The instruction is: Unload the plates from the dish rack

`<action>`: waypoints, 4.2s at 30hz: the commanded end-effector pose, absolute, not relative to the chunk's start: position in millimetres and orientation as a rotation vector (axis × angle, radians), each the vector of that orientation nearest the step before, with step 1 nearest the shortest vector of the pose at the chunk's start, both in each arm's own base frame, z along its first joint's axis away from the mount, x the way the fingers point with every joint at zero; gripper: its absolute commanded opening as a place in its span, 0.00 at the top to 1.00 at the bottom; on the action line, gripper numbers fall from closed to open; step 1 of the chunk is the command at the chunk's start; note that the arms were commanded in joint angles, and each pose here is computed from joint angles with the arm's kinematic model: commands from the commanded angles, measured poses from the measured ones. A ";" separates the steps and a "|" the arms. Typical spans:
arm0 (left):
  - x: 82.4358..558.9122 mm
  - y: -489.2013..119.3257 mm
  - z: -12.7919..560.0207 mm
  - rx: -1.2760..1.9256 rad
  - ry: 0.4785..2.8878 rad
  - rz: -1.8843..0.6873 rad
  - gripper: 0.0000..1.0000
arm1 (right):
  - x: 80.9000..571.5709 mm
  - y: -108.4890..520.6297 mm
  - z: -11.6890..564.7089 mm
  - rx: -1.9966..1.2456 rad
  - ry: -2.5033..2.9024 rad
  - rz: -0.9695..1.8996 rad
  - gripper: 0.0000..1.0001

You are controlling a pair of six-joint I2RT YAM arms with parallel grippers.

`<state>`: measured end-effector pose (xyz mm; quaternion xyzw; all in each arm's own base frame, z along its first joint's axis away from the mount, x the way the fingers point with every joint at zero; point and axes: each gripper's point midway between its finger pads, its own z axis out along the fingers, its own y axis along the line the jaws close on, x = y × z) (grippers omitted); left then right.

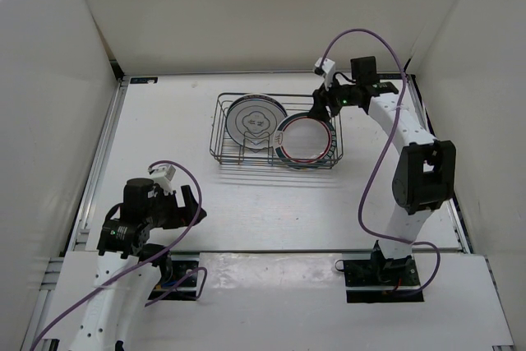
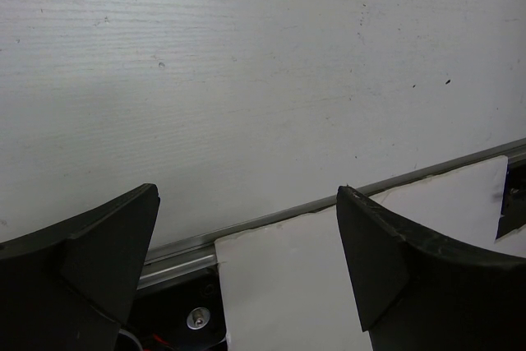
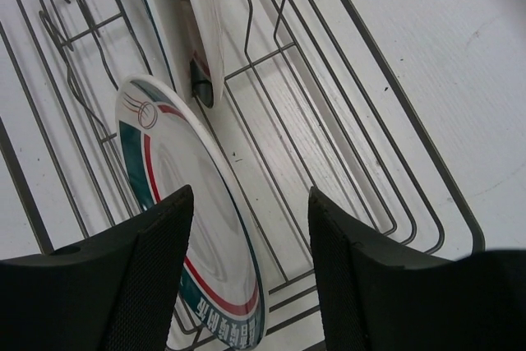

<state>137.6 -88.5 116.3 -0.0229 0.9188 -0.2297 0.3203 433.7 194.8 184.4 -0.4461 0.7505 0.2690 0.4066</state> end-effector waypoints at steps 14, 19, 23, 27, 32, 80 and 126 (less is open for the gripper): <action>140.2 -89.8 117.1 -0.047 2.397 -0.615 0.00 | 456.3 193.0 164.0 -1.057 1.922 0.723 0.50; 139.8 -90.0 116.6 -0.047 2.401 -0.617 0.00 | 456.5 197.1 165.1 -1.051 1.923 0.751 0.66; 140.0 -89.0 116.4 -0.050 2.401 -0.611 0.00 | 453.7 197.7 167.4 -1.052 1.923 0.762 0.78; 140.1 -89.6 117.0 -0.051 2.398 -0.617 0.00 | 451.1 197.8 175.5 -1.052 1.913 0.756 0.90; 139.9 -90.0 117.6 -0.047 2.394 -0.620 0.00 | 445.9 197.1 193.3 -1.050 1.885 0.733 0.97; 138.5 -94.1 117.7 -0.031 2.398 -0.651 0.00 | 187.5 194.5 196.9 -0.413 1.983 1.264 1.00; 138.7 -93.5 113.8 -0.044 2.432 -0.646 0.00 | 157.0 155.1 38.4 0.049 2.408 1.047 0.57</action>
